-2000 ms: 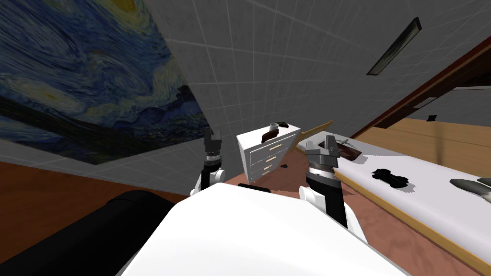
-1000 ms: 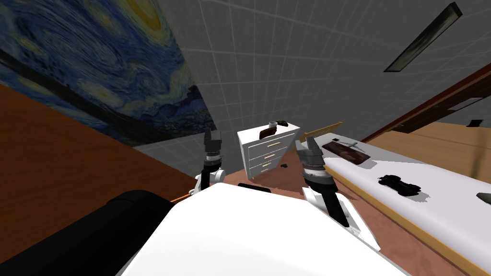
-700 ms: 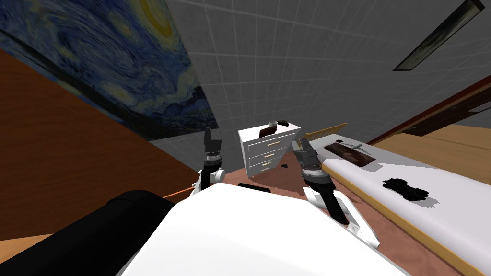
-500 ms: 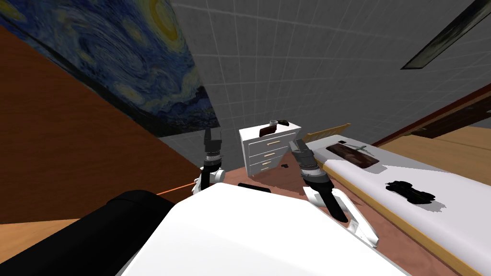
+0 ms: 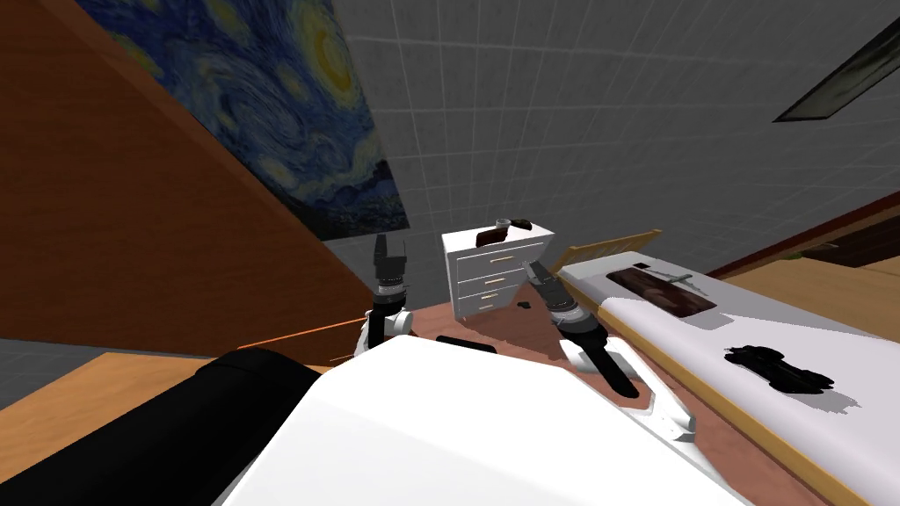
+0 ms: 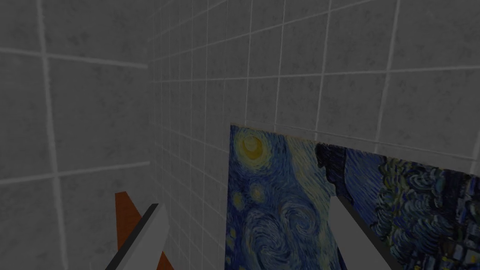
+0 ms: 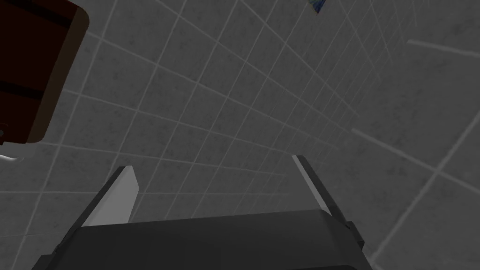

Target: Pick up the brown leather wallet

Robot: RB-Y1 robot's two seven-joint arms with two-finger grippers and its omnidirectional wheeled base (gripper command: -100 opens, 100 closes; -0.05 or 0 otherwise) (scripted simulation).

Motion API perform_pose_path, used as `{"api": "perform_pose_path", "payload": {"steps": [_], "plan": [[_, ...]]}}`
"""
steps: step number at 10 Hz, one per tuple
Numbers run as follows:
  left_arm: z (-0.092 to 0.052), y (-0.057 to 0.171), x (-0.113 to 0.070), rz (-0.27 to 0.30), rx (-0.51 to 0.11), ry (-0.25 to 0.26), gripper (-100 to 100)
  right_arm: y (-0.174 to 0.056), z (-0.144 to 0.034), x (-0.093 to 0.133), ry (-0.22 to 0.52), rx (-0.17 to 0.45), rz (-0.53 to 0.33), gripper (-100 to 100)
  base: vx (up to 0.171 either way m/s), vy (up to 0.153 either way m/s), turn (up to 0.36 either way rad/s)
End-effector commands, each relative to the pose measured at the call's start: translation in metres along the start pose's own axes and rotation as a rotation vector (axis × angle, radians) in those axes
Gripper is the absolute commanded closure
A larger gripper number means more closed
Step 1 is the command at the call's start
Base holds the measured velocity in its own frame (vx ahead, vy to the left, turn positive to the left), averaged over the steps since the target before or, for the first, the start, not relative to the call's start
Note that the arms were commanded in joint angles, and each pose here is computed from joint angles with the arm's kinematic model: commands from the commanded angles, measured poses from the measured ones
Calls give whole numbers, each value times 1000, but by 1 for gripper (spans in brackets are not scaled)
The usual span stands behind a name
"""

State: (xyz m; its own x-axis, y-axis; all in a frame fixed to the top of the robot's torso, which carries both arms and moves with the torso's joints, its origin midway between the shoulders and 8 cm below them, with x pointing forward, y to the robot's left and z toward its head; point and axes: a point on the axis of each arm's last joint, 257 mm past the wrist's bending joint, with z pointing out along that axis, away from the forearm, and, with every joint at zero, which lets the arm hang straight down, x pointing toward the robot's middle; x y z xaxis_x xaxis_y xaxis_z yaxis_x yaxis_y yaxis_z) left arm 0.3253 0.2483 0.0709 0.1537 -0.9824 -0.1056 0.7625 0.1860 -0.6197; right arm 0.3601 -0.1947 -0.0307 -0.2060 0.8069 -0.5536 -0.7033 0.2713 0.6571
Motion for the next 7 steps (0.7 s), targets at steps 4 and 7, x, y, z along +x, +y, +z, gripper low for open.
{"api": "perform_pose_path", "payload": {"steps": [4,7], "plan": [[0,0,0,0,0,0,0,-15,-7,26,175,-20,-69,-100,-83,-59,166],[0,0,0,0,0,0,0,-31,-18,45,329,-40,-134,-100,-81,-44,197]]}}
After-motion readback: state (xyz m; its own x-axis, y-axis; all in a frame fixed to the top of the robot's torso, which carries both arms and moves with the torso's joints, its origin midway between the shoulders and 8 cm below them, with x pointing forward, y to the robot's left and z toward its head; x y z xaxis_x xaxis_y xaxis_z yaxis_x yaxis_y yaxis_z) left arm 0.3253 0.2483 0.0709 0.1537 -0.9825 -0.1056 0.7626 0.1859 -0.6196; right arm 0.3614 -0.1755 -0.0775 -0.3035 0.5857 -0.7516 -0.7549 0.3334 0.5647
